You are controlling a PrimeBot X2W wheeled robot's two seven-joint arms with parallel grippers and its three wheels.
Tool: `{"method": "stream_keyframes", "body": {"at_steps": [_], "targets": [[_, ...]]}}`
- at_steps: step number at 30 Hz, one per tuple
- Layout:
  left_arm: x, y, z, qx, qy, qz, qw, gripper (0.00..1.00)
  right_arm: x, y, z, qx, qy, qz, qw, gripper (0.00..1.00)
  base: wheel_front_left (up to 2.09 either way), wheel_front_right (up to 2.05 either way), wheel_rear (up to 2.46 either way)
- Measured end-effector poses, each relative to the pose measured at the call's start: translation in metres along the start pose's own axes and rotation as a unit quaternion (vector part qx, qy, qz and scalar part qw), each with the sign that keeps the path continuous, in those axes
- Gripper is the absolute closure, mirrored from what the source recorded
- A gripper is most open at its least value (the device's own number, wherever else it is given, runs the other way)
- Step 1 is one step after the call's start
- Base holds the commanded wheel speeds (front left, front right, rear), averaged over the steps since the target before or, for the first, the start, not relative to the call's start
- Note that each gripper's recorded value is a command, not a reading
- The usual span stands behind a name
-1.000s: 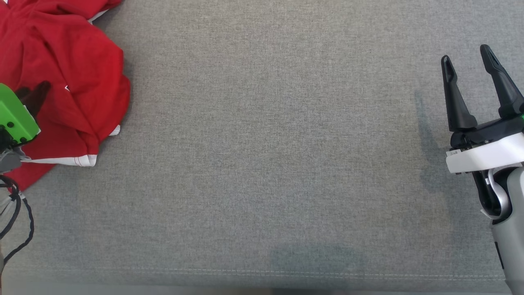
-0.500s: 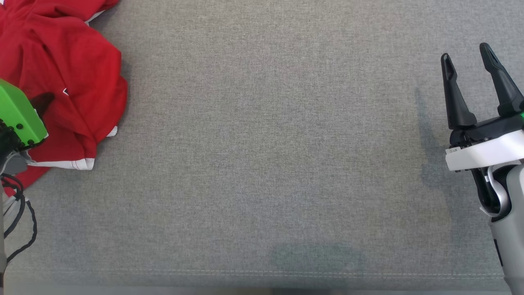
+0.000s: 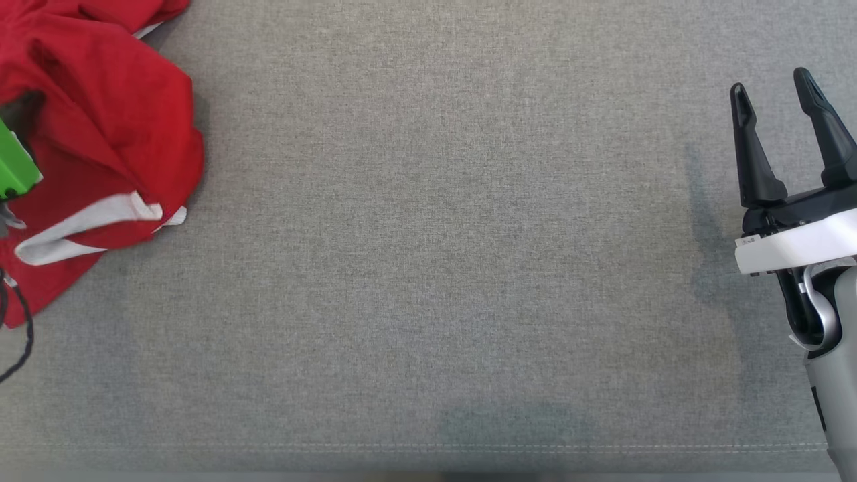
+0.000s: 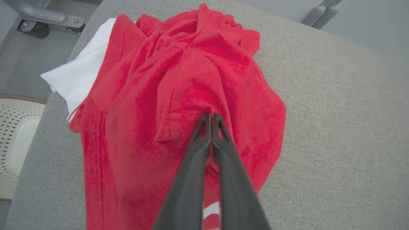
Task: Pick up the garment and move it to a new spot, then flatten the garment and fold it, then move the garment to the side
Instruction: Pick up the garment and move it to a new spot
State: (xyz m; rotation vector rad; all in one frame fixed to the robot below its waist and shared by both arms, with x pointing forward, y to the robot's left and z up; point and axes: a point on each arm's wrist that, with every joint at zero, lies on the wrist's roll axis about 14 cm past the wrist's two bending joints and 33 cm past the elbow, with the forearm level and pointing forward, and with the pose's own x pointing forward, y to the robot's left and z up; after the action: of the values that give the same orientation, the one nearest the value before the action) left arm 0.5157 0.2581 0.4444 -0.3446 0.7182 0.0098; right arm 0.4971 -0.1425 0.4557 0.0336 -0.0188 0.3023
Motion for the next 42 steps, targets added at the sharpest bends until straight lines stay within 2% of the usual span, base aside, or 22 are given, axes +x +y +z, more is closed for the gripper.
{"method": "stream_keyframes", "body": {"at_steps": [6, 11, 17, 22, 26, 31, 38, 40, 42], "targets": [[-0.019, -0.018, 0.029, 0.041, -0.044, -0.023, 0.998, 1.00, 0.000, 0.000, 0.009, -0.003, -0.009, -0.001, 1.000, 0.00, 0.00, 0.00, 0.00], [-0.038, -0.029, 0.056, 0.056, -0.094, -0.036, 0.993, 1.00, 0.001, 0.006, 0.017, -0.003, -0.018, 0.007, 1.000, 0.00, 0.00, 0.00, 0.00], [-0.066, -0.064, 0.080, 0.079, -0.144, -0.083, 0.983, 1.00, 0.000, 0.023, 0.033, -0.001, -0.033, 0.026, 0.999, 0.00, 0.00, 0.00, 0.00], [-0.075, -0.113, 0.064, 0.105, -0.128, -0.149, 0.975, 1.00, -0.005, 0.036, 0.046, 0.006, -0.048, 0.034, 0.998, 0.00, 0.00, 0.00, 0.00], [-0.072, -0.161, 0.032, 0.123, -0.088, -0.208, 0.966, 1.00, -0.013, 0.035, 0.054, 0.010, -0.054, 0.026, 0.998, 0.00, 0.00, 0.00, 0.00], [-0.072, -0.237, -0.014, 0.133, -0.038, -0.304, 0.943, 1.00, -0.025, 0.024, 0.060, 0.009, -0.057, 0.005, 0.998, 0.00, 0.00, 0.00, 0.00], [-0.089, -0.332, -0.069, 0.150, 0.017, -0.414, 0.898, 1.00, -0.053, -0.012, 0.067, 0.000, -0.060, -0.057, 0.997, 0.00, 0.00, 0.00, 0.00], [-0.094, -0.350, -0.078, 0.153, 0.022, -0.435, 0.887, 1.00, -0.063, -0.020, 0.067, 0.000, -0.057, -0.075, 0.996, 0.00, 0.00, 0.00, 0.00], [-0.092, -0.358, -0.080, 0.151, 0.019, -0.440, 0.885, 1.00, -0.075, -0.029, 0.066, 0.000, -0.054, -0.095, 0.994, 0.00, 0.00, 0.00, 0.00]]}}
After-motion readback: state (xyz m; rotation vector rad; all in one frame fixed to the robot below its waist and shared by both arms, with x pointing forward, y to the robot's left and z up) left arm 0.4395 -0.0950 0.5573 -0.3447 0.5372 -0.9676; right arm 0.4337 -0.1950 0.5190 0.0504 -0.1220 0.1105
